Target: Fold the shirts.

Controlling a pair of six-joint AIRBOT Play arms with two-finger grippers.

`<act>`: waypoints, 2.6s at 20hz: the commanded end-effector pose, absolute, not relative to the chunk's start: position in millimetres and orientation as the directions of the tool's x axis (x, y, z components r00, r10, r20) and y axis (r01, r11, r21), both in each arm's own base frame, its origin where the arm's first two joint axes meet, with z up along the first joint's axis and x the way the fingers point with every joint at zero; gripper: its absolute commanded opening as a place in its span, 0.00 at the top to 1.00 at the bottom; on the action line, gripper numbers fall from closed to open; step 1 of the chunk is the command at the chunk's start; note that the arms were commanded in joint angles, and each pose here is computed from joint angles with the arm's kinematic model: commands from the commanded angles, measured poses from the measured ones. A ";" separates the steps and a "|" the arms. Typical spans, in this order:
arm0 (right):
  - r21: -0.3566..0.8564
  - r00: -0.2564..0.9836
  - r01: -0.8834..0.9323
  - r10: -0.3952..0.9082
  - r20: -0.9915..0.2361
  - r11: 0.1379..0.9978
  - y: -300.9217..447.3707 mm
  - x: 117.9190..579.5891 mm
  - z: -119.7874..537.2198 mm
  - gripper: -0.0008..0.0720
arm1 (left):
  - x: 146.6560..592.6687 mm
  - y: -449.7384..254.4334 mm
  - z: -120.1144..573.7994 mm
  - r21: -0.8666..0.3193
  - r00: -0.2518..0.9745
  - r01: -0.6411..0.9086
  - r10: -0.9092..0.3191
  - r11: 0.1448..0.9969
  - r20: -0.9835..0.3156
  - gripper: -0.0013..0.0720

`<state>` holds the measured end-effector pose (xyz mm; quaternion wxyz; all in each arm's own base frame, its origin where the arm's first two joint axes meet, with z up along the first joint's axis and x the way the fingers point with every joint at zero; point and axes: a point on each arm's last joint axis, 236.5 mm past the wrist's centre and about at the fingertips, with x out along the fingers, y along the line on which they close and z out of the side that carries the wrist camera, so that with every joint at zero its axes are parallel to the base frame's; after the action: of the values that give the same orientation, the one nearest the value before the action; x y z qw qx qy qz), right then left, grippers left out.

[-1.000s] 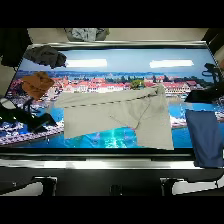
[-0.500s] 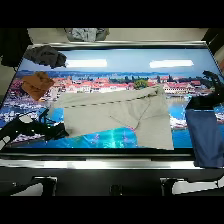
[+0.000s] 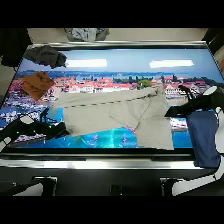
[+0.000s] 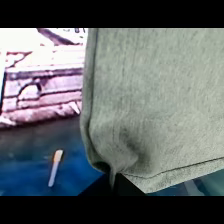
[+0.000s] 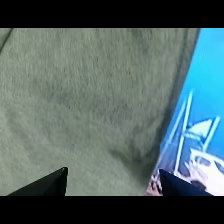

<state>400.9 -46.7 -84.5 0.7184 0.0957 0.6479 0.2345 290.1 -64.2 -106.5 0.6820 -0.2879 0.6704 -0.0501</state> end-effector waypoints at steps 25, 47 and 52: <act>-0.443 0.995 -0.088 0.055 -0.087 0.892 -18.6 322.9 500.0 0.91 | 280.3 13.1 532.1 -0.090 0.999 0.015 -0.012 0.996 0.040 0.94; -0.006 0.365 -0.416 0.161 -0.917 0.909 -46.4 444.3 139.3 0.91 | 403.7 67.5 136.2 -0.181 0.550 -0.087 -0.105 0.980 -0.829 0.94; 0.044 0.548 -0.289 0.203 -0.811 0.956 -12.0 585.3 33.9 0.91 | 496.7 68.9 13.5 -0.206 0.443 -0.077 -0.152 0.976 -0.884 0.94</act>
<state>517.4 -34.5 96.0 0.8493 -0.0996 0.4951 0.1540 454.4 70.7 84.6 0.8584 -0.1010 0.5028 -0.0139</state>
